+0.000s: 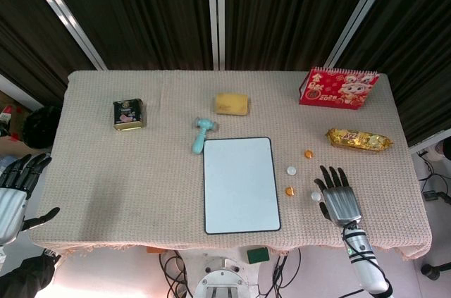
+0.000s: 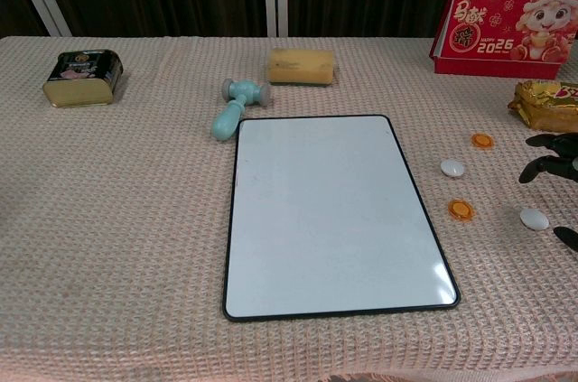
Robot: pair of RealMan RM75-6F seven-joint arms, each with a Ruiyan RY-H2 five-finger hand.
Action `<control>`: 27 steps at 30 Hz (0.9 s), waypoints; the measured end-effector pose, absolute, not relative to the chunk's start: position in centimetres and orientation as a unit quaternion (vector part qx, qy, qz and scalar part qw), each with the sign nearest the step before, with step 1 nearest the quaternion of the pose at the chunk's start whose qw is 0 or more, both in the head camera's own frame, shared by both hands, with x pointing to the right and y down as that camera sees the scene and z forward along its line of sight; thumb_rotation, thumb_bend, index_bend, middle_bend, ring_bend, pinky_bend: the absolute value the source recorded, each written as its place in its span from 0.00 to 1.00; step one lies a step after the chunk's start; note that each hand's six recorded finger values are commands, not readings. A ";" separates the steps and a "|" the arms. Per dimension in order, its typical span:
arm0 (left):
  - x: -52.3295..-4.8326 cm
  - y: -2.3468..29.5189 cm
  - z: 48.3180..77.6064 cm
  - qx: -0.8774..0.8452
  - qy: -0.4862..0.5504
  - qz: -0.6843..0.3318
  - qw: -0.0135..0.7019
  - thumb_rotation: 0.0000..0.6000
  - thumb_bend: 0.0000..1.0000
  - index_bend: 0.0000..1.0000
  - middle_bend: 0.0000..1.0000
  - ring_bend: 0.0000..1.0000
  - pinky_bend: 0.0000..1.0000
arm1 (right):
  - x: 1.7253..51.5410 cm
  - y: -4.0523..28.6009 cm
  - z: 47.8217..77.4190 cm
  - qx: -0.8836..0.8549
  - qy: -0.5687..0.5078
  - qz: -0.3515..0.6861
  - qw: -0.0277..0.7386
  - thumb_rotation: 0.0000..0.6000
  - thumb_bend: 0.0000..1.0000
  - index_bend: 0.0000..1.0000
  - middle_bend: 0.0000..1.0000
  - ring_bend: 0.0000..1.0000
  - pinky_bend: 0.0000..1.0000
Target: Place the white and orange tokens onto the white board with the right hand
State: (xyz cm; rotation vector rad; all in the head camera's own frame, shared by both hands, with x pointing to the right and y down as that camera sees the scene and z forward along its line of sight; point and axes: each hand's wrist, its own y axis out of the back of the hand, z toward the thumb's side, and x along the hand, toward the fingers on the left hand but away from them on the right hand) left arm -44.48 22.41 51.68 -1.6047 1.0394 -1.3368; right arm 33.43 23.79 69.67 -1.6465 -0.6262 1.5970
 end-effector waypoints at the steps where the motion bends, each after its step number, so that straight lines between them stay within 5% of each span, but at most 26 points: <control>1: -44.5 22.4 51.7 -0.633 0.409 -0.527 0.394 1.00 0.09 0.09 0.07 0.00 0.11 | 33.4 23.8 69.7 -0.643 -0.244 0.623 0.372 1.00 0.37 0.31 0.00 0.00 0.00; 27: -44.6 22.5 51.4 -0.631 0.414 -0.525 0.394 1.00 0.09 0.09 0.07 0.00 0.11 | 32.0 23.5 70.8 -0.645 -0.239 0.617 0.381 1.00 0.38 0.48 0.00 0.00 0.00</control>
